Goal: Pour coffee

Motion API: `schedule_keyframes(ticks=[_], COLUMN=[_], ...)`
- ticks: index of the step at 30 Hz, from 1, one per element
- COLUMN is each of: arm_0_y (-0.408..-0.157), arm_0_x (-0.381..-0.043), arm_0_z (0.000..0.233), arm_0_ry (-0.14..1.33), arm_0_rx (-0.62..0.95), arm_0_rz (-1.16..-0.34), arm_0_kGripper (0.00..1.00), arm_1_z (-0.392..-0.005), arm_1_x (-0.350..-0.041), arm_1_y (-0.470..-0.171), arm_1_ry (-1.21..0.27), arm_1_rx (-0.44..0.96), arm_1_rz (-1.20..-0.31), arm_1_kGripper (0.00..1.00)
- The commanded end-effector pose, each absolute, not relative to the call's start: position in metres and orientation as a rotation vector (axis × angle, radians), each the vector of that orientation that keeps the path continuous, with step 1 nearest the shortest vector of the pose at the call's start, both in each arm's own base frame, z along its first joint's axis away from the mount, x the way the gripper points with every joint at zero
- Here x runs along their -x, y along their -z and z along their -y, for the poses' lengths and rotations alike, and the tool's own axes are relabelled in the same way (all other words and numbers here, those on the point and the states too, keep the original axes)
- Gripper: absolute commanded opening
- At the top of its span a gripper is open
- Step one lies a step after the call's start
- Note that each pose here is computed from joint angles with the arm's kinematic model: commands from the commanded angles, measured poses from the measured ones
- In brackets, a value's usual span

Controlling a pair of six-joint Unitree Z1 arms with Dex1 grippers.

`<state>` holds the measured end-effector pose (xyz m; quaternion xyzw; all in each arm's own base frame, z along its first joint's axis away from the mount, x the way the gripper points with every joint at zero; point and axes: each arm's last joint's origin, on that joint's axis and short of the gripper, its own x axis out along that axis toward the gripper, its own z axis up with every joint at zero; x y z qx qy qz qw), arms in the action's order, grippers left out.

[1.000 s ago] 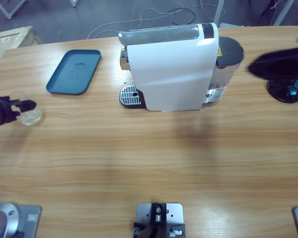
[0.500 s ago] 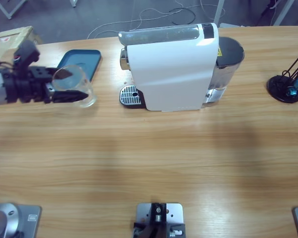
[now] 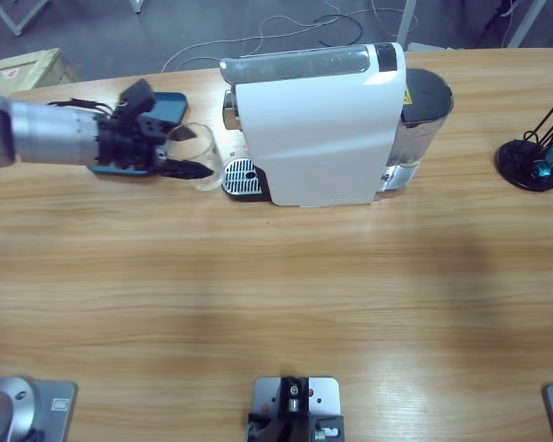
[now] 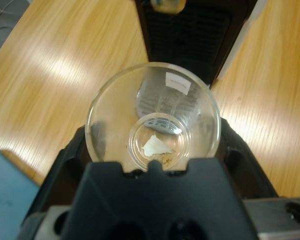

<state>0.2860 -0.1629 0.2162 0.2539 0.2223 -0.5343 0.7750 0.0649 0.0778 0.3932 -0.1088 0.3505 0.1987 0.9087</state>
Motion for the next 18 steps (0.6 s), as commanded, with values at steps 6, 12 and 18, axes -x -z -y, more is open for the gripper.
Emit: schedule_keyframes(ticks=[6,12,18], arm_0_y=[-0.185,-0.181,-0.183], arm_0_x=[-0.310,-0.309,-0.305], arm_0_z=[0.204,0.214,0.212], arm_0_ry=[1.205,1.223,1.217], arm_0_rx=[-0.571,-0.576,-0.566], arm_0_rz=[-0.514,-0.518,-0.528], arm_0_kGripper=[0.000,0.000,0.964], arm_1_z=[-0.083,-0.087,-0.089], arm_1_x=[-0.067,-0.068,-0.070], arm_1_y=[-0.386,-0.386,-0.384], arm_1_ry=[-0.394,-0.394,-0.393], arm_1_rx=[0.249,0.249,0.251], arm_1_rz=[-0.740,-0.741,-0.742], arm_1_kGripper=[1.000,1.000,1.000])
